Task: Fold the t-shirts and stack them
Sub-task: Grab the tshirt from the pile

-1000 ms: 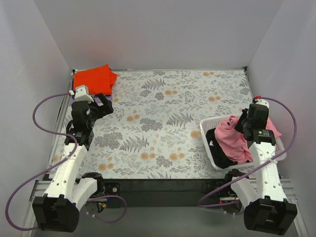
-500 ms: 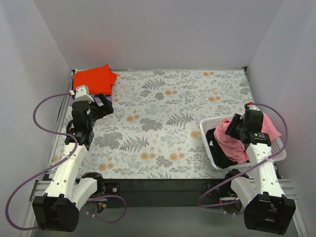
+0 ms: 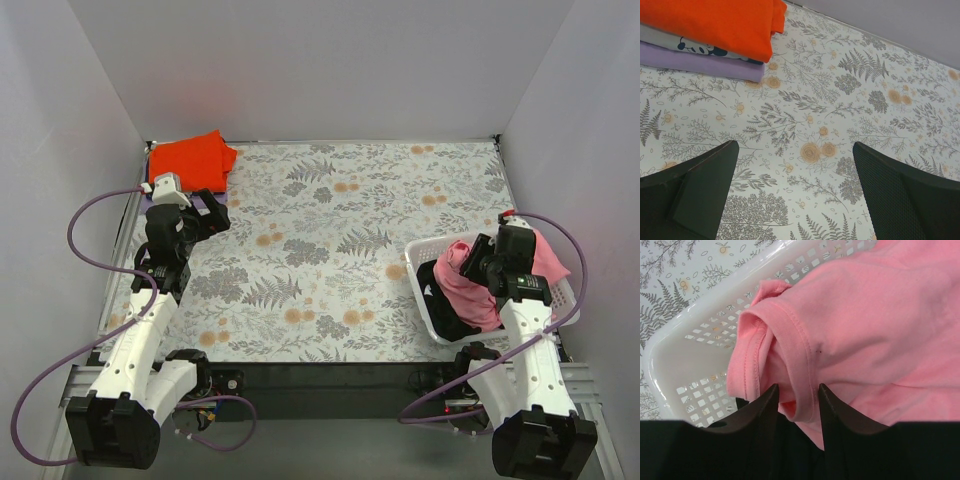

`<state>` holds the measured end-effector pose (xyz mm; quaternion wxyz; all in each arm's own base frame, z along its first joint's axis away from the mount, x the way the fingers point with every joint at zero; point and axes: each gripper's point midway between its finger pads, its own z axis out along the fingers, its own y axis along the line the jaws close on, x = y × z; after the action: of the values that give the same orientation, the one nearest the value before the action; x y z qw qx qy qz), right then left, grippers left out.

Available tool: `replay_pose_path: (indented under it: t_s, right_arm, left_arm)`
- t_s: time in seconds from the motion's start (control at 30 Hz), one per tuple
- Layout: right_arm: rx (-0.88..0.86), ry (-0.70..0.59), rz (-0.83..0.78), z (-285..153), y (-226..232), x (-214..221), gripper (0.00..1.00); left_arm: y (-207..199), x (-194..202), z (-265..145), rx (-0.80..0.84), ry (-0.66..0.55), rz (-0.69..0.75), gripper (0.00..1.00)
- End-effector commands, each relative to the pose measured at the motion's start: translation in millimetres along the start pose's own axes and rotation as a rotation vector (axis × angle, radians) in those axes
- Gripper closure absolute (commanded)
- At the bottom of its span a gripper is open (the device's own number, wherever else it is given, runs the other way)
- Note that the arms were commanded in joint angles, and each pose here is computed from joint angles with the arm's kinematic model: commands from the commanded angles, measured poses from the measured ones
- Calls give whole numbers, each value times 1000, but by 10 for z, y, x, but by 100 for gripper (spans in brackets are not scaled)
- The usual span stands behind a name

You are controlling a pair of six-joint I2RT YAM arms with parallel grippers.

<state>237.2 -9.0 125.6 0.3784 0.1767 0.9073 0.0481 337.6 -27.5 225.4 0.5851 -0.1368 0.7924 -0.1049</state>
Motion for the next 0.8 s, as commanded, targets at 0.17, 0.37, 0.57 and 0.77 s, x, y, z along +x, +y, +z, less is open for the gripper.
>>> replay_pose_path:
  t_s: [0.17, 0.37, 0.57, 0.77]
  right_arm:
    - [37, -21, -2, -35, -74, -30, 76]
    - [35, -30, -7, -65, -64, -69, 99]
    - [-30, -189, -33, -597, 175, -726, 99]
    - [-105, -523, -56, -1717, 486, -1754, 99]
  left_arm:
    - [-11, 37, -2, 11, 10, 15, 2]
    - [-7, 39, -3, 9, 10, 15, 2]
    - [-16, 22, -9, 11, 5, 15, 2]
    - [-17, 16, -21, 11, 1, 15, 2]
